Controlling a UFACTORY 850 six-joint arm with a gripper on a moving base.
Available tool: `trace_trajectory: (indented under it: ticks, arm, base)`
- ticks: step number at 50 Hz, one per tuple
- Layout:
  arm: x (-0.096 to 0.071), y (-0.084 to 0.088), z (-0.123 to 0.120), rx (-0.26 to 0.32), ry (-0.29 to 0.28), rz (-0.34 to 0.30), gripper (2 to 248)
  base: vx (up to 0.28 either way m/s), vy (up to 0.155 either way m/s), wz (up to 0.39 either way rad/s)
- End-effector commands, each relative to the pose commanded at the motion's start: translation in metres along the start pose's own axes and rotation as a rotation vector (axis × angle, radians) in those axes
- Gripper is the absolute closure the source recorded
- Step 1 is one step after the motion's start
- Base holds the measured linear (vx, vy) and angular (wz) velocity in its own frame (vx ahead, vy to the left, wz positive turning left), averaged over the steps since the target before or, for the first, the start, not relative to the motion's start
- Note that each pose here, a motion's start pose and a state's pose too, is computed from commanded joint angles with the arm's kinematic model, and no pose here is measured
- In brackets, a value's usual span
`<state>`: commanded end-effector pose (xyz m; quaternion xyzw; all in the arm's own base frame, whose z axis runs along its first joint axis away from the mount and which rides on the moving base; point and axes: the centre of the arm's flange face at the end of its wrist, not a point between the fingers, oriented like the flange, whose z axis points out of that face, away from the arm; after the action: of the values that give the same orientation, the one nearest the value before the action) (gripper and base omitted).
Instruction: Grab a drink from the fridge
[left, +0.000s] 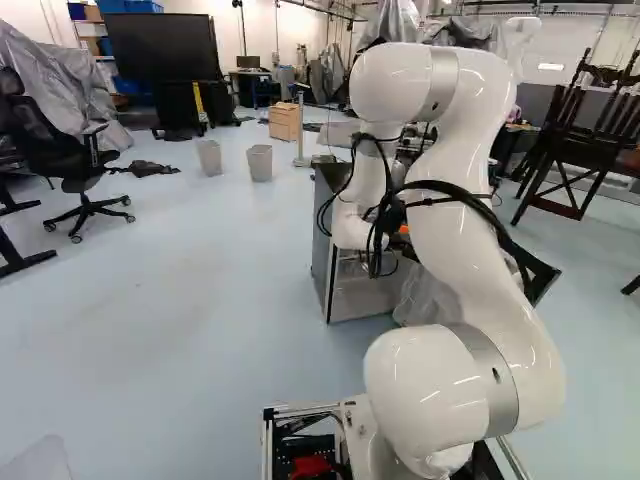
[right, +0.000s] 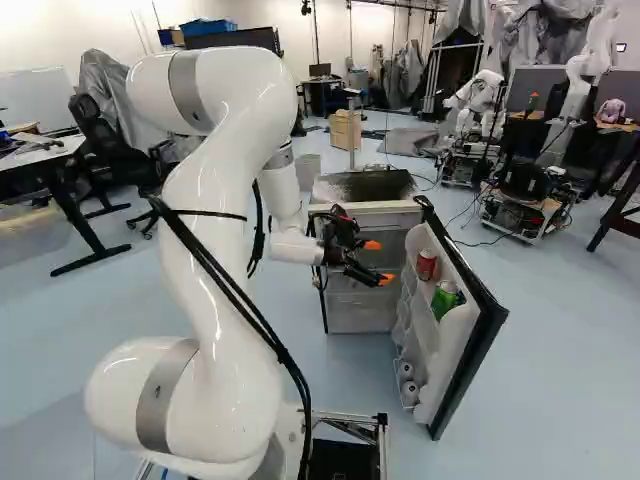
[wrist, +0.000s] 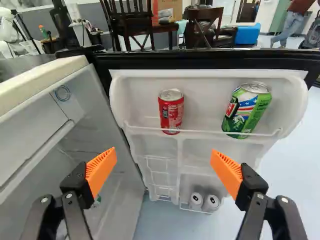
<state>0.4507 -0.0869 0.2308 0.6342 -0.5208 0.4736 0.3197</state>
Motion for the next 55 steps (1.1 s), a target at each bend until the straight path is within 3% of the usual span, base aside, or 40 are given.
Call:
trace_trajectory:
  ticks: [32, 55]
  arm:
    - [0.044, -0.009, 0.0, 0.008, 0.017, 0.095, 3]
    - [0.053, -0.013, 0.027, -0.035, -0.001, 0.137, 3]
  base:
    - [0.0, 0.0, 0.0]
    - [0.0, 0.0, 0.0]
